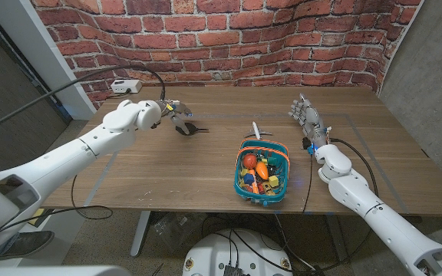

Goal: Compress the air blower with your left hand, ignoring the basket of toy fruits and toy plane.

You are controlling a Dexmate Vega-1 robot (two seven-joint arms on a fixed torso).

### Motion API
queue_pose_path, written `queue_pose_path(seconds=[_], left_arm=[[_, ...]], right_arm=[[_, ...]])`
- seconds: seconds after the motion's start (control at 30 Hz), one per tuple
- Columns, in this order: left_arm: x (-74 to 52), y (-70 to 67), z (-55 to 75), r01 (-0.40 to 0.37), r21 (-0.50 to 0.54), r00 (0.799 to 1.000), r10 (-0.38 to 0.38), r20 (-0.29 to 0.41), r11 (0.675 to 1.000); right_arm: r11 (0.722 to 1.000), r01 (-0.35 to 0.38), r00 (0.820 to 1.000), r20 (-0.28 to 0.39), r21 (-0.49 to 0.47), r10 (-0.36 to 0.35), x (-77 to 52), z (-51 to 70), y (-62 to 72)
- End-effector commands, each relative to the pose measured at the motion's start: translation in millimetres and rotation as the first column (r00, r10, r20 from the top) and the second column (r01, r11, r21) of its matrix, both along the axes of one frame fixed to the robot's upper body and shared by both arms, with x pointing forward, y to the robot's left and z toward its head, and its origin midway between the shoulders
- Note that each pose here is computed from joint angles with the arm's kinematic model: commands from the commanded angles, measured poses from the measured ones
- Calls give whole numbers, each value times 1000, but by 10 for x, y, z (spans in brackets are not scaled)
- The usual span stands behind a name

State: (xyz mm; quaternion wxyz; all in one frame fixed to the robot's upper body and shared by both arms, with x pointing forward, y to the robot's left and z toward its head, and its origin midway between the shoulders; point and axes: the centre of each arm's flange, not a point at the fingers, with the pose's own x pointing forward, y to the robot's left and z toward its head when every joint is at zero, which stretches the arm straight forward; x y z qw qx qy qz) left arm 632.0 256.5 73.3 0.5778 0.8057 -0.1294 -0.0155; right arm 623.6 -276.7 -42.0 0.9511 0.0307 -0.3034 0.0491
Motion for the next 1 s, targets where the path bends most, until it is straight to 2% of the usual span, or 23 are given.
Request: queue_pose_path(seconds=[0.03, 0.17, 0.77, 1.0], left_arm=[[132, -27, -77, 7, -20, 999, -8, -48, 1000], [167, -42, -99, 19, -31, 998, -20, -60, 999], [220, -85, -171, 25, -42, 996, -28, -80, 999], [216, -68, -181, 34, -66, 997, -39, -65, 997]], right_arm=[[1000, -4, 1000, -16, -17, 3, 22, 20, -16], [1000, -5, 999, -37, -27, 4, 33, 23, -28], [999, 6, 999, -52, -32, -7, 21, 12, -61], [999, 1, 998, -59, -34, -3, 30, 1, -53]])
